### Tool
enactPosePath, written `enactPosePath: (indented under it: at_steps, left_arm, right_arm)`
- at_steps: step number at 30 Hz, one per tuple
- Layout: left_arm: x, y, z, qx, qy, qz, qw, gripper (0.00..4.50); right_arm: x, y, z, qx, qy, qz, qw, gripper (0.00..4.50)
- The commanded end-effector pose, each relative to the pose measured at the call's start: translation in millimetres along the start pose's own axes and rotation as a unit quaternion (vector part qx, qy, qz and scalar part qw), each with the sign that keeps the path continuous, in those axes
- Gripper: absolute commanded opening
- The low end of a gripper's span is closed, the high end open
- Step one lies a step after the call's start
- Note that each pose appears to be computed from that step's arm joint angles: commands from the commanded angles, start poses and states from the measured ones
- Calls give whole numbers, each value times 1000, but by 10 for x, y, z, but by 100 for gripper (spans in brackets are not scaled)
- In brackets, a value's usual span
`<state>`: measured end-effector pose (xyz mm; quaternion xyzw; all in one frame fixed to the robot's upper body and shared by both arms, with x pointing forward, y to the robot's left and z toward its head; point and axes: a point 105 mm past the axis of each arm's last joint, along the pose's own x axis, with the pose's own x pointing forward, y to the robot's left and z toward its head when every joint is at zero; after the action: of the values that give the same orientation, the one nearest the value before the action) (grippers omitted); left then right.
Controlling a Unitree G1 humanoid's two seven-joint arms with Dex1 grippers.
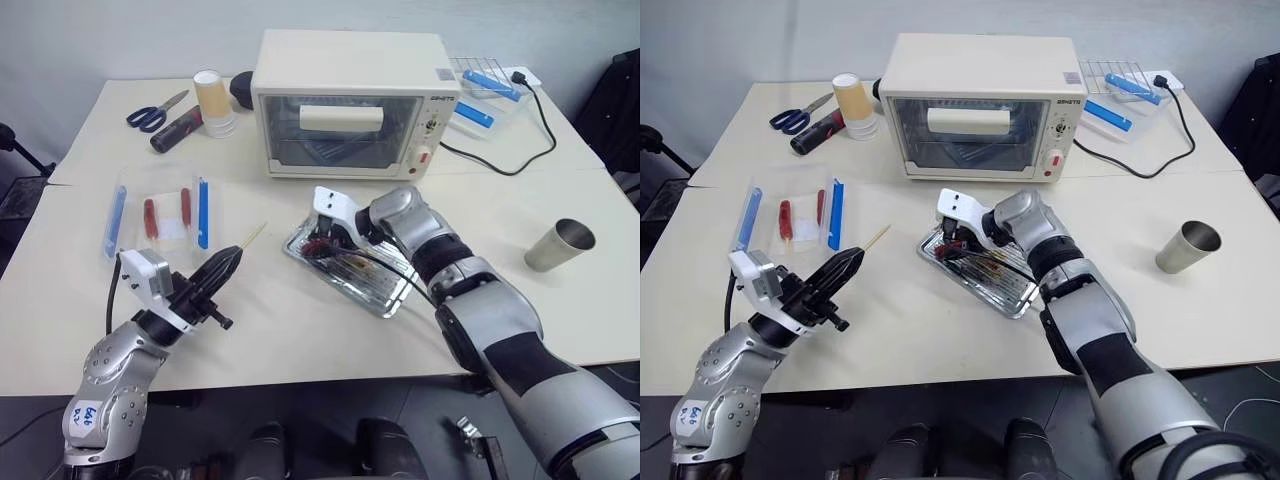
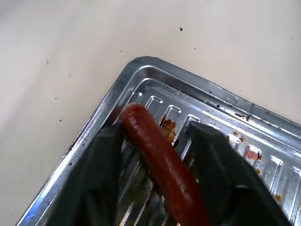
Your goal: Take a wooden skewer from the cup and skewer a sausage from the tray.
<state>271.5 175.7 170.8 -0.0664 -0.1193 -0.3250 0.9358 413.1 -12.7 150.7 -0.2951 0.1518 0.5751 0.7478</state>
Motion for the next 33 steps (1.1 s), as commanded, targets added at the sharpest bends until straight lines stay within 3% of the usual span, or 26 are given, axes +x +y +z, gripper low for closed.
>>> enactPosePath:
  at_steps: [1, 13, 17, 24, 26, 33]
  left_arm:
    - [-12, -24, 63, 11, -8, -2, 1000, 0]
    - [5, -23, 68, 11, -9, -7, 1000, 0]
    - [15, -22, 64, 10, -9, -7, 1000, 0]
    - [22, -27, 51, 8, -6, -10, 1000, 0]
    - [29, -25, 49, 8, -6, -12, 1000, 0]
    - [45, -34, 44, 19, 8, -33, 999, 0]
  right_arm:
    - [-48, -81, 163, 1, -38, -28, 999, 144]
    - [-78, -44, 49, -7, -17, -11, 1000, 144]
    - [-69, -21, 40, 2, -25, -7, 1000, 56]
    - [-110, -28, -2, 15, -29, -10, 999, 56]
    - [-120, -9, -27, 12, -25, -3, 1000, 29]
    - [-300, 14, 133, -19, -82, 10, 996, 25]
